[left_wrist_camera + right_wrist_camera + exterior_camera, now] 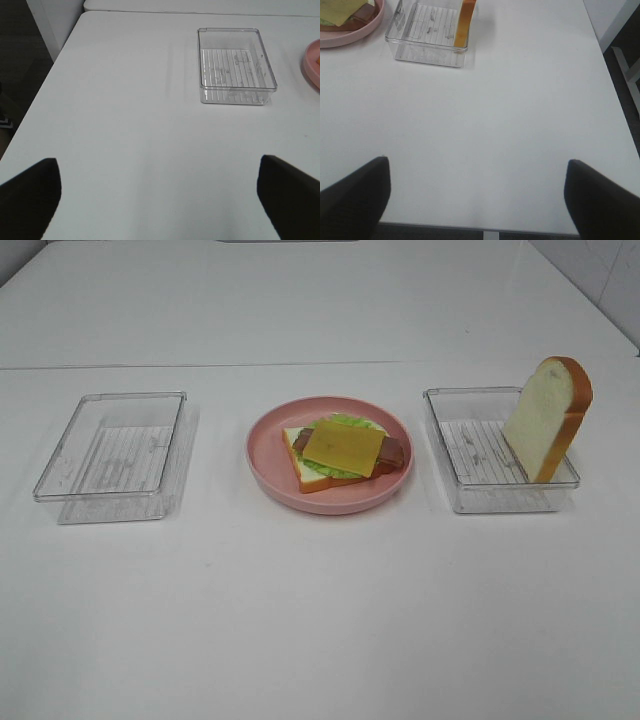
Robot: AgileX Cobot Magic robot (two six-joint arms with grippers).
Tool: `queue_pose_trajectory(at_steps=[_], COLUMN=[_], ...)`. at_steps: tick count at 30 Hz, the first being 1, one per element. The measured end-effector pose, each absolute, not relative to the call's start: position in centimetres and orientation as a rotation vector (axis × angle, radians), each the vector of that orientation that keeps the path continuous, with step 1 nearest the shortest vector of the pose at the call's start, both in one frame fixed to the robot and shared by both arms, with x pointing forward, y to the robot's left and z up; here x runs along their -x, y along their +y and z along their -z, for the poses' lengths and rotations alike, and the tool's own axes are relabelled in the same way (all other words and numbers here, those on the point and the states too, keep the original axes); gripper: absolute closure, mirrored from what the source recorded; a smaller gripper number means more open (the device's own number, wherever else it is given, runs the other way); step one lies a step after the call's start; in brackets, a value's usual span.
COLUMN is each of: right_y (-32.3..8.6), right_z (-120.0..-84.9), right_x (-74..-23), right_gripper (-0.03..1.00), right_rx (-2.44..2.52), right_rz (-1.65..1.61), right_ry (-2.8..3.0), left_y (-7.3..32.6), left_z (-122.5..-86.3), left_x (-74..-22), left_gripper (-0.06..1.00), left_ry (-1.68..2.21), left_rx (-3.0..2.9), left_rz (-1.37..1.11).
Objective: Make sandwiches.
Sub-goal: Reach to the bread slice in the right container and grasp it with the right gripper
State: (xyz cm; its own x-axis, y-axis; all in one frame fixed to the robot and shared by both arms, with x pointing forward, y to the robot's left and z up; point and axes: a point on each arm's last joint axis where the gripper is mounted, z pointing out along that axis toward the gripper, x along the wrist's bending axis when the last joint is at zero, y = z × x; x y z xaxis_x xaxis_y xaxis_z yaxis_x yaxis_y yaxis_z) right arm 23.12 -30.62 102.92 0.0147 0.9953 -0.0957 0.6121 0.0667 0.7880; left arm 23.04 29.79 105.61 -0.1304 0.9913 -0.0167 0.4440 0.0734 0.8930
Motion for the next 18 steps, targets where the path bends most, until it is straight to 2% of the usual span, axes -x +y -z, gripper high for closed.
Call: queue_pose_trajectory(at_steps=[18], right_y=[-30.60], right_z=[-103.22], right_x=[-23.70], right_gripper=[0.05], right_rx=[-1.671], right_rz=[-0.725], right_ry=[1.664], left_y=[29.79], left_z=[-105.61], left_x=[-23.04], left_gripper=[-0.04], left_ry=[1.664], left_rx=[-1.445], left_rz=[-1.009])
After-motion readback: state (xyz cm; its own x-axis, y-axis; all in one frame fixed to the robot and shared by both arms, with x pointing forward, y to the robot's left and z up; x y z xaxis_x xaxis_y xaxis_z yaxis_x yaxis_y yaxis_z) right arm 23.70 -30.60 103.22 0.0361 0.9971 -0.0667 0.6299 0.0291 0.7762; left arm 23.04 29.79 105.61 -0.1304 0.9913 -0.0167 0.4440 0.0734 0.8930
